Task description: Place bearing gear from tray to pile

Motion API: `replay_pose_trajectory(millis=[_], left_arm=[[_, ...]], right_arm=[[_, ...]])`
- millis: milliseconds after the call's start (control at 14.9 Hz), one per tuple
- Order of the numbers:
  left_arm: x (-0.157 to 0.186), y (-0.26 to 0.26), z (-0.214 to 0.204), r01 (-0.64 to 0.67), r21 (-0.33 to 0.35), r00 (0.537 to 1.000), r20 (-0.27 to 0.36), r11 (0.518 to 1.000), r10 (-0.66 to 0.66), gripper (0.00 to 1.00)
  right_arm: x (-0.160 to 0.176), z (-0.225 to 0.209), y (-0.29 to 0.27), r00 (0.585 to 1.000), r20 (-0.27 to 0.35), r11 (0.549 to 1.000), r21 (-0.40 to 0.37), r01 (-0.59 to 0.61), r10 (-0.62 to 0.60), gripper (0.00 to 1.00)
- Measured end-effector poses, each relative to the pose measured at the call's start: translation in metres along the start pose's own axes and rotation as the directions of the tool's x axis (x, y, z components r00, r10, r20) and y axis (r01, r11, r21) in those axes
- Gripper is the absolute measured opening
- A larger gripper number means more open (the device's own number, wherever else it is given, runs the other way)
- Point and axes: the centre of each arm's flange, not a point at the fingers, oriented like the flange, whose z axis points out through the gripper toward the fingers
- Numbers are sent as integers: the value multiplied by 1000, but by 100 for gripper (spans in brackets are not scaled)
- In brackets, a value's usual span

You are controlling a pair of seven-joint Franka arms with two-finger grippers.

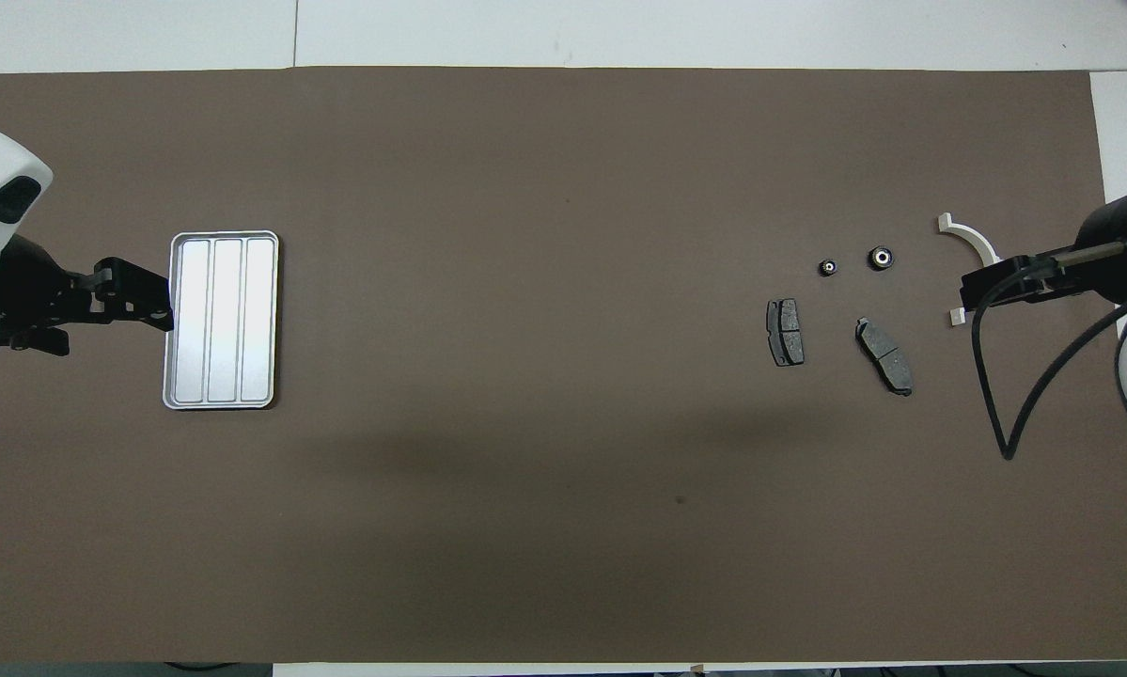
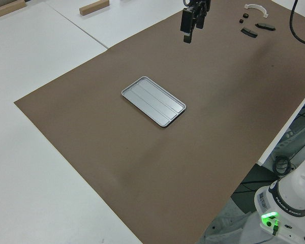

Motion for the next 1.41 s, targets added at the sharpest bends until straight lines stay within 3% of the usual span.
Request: replay_pose_trajectory(millis=[1406], left_arm=[[0, 0, 0, 1, 0, 1000, 0, 1000, -1, 100]], right_arm=[[-7, -8, 1, 999, 1, 999, 25, -35, 35, 100]])
